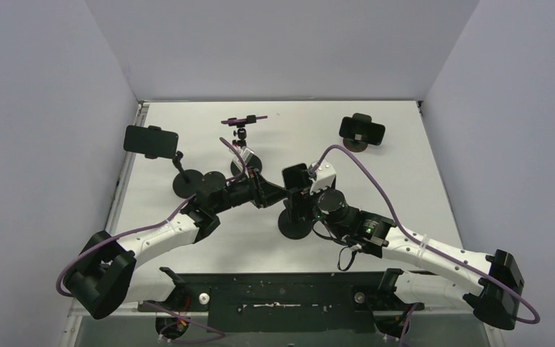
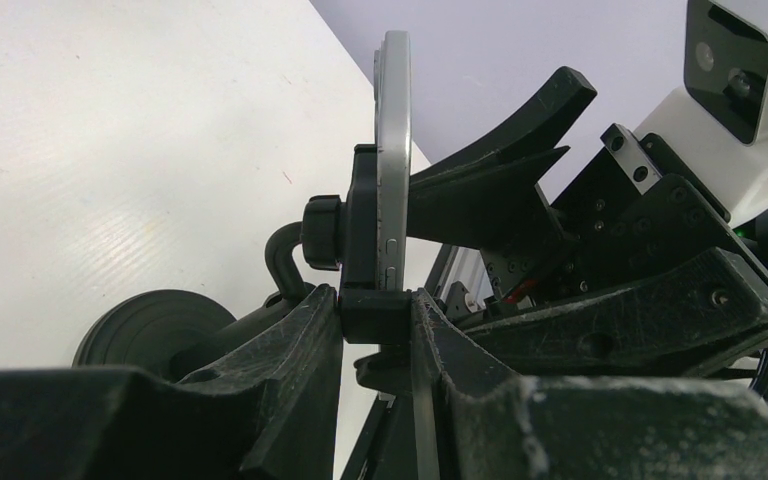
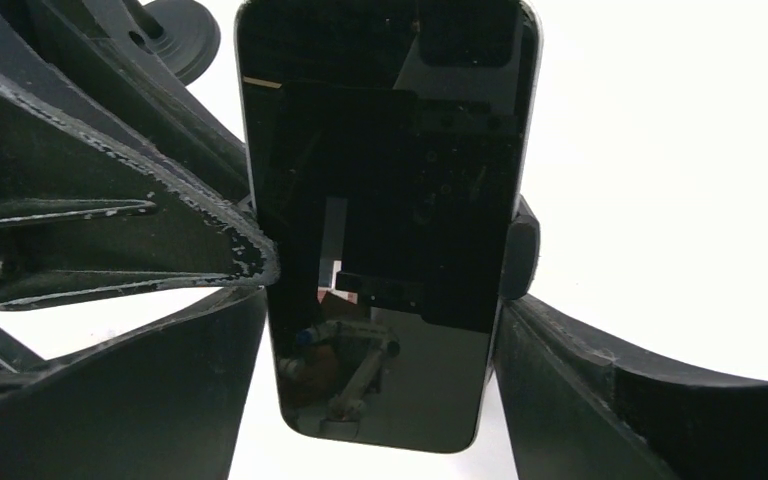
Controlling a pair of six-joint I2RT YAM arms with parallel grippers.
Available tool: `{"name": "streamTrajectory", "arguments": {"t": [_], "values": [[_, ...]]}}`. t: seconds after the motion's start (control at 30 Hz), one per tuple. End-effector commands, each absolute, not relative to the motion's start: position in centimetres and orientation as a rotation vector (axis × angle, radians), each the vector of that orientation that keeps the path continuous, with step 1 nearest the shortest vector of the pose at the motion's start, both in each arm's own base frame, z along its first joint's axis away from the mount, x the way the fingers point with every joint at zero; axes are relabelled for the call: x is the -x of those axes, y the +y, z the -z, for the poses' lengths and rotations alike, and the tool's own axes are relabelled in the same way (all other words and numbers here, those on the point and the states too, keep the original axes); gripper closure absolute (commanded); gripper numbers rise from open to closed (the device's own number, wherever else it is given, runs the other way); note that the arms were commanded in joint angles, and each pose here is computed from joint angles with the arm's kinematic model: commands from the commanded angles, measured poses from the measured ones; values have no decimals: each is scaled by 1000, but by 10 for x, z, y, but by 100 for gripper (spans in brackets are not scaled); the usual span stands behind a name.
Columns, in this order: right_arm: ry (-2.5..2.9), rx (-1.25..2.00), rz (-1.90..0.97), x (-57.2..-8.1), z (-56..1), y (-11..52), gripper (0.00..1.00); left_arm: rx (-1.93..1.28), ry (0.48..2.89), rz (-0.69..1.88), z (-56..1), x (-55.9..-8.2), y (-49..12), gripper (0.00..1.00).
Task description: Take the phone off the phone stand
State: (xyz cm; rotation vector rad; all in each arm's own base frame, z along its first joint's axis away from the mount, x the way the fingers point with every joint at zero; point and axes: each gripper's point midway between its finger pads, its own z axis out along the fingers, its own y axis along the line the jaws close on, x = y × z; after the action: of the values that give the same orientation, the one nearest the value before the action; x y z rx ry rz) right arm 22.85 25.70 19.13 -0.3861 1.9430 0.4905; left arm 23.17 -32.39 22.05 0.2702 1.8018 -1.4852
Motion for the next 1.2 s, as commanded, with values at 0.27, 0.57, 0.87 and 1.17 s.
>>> {"name": "streamTrajectory", "arguments": {"t": [0.27,0.57,0.87,1.17], "values": [[1925,351,-453,-236,-194,251,26,-266,1730,1493,-241,-238,-322,100],[1939,339,-454,-232,-188,247,9,-262,1726,1488,-242,-239,-321,100],[1902,340,-484,-231,-194,247,33,-264,1729,1485,-241,-238,-320,100],[1882,346,-468,-235,-199,249,46,-263,1732,1485,-241,-238,-320,100]]}}
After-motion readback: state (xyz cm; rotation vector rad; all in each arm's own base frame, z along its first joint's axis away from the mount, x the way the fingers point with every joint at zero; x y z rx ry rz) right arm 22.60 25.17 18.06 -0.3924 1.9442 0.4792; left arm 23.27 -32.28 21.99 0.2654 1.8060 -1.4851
